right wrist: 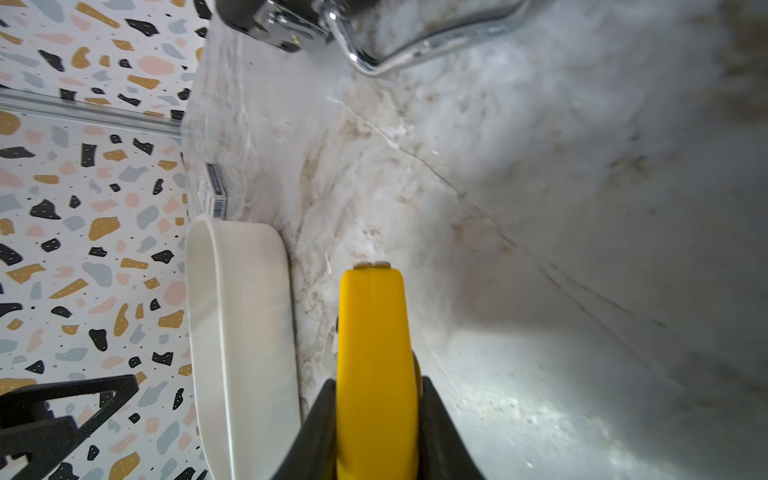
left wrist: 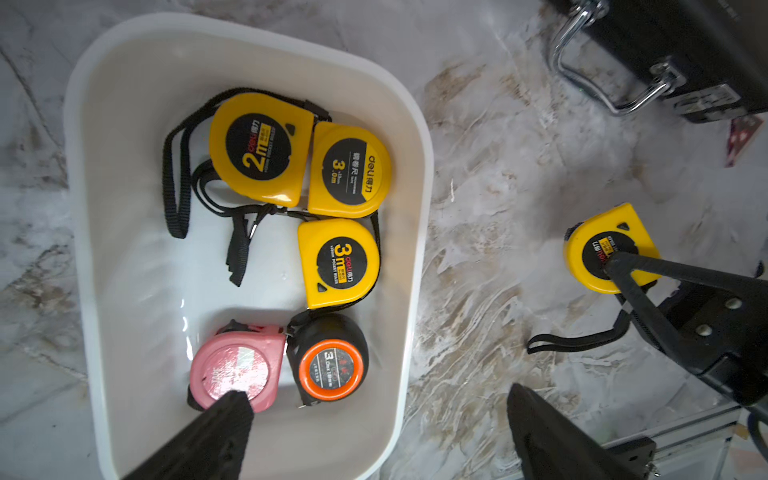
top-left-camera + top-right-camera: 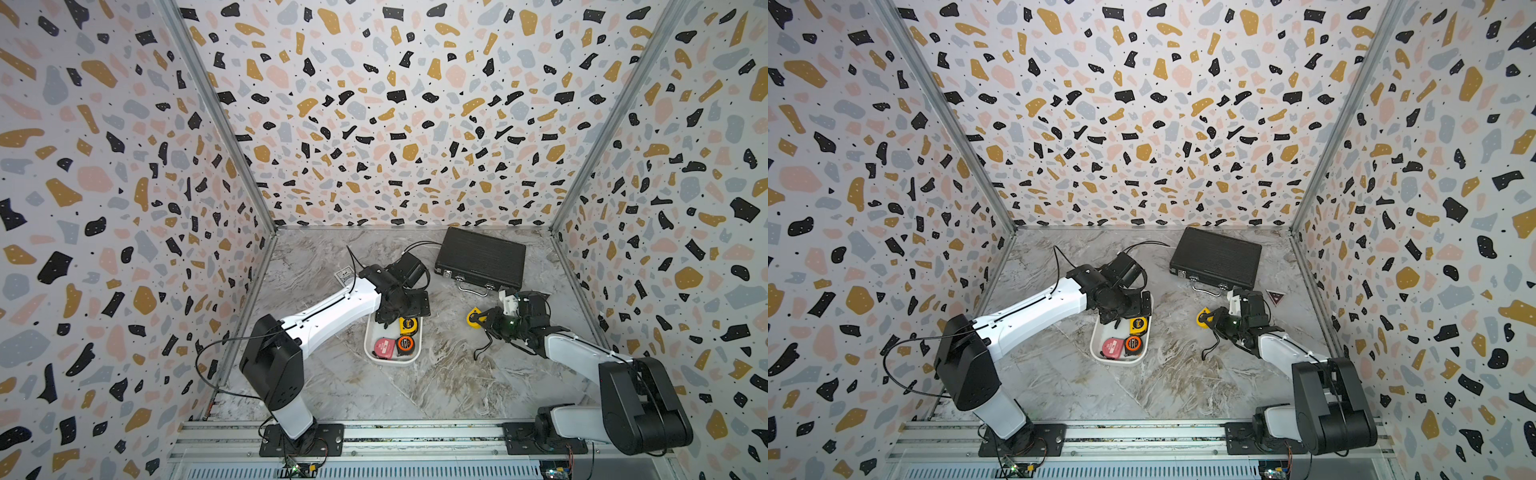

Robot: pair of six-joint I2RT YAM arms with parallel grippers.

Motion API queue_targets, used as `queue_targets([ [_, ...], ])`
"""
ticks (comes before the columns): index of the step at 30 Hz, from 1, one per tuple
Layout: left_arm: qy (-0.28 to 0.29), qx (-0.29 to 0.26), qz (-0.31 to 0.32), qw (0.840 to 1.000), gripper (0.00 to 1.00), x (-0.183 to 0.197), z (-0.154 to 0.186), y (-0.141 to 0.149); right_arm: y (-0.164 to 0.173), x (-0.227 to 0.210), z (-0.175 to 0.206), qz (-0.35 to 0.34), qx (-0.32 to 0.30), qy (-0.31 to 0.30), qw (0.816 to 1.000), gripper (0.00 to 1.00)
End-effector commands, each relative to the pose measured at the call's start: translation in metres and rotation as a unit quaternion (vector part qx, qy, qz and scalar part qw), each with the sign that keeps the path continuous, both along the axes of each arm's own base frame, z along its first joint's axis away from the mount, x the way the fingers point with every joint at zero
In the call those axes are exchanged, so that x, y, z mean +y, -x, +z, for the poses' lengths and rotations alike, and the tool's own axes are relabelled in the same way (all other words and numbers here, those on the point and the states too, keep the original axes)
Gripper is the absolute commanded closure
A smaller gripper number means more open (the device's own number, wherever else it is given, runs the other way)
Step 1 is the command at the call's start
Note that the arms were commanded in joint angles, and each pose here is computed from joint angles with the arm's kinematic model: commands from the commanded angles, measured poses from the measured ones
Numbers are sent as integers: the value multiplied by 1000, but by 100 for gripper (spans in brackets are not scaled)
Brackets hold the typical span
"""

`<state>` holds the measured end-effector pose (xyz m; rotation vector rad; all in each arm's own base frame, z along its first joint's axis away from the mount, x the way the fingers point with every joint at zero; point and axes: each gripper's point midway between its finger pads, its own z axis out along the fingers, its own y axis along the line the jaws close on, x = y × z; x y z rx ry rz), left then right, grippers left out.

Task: Take the tape measure out of the storage box
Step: Place the tape measure at the center of the board, then pick up the tape measure from the storage box.

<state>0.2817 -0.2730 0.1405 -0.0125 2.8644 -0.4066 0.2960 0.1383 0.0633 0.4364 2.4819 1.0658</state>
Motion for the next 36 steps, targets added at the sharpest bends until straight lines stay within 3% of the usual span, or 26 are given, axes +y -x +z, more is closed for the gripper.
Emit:
queue_targets([
  [1,-20,3,-13,1000,0,5,-12,-1,2,0,0,16,15,-1,1000,90],
  [6,-27,11,-14,999,0,6,-22,1,4,-5,-11,17,39,6,999,83],
  [13,-19,28,-14,999,3,1,-32,3,14,-14,-13,24,58,41,997,51],
  [21,-16,43,-14,999,5,-4,-45,4,21,-27,-2,34,55,93,994,32],
  [28,-6,52,-20,998,8,-15,-56,0,26,-44,17,35,39,154,987,24],
  [36,-21,34,30,999,13,0,-57,-5,29,-48,33,39,25,169,985,22],
])
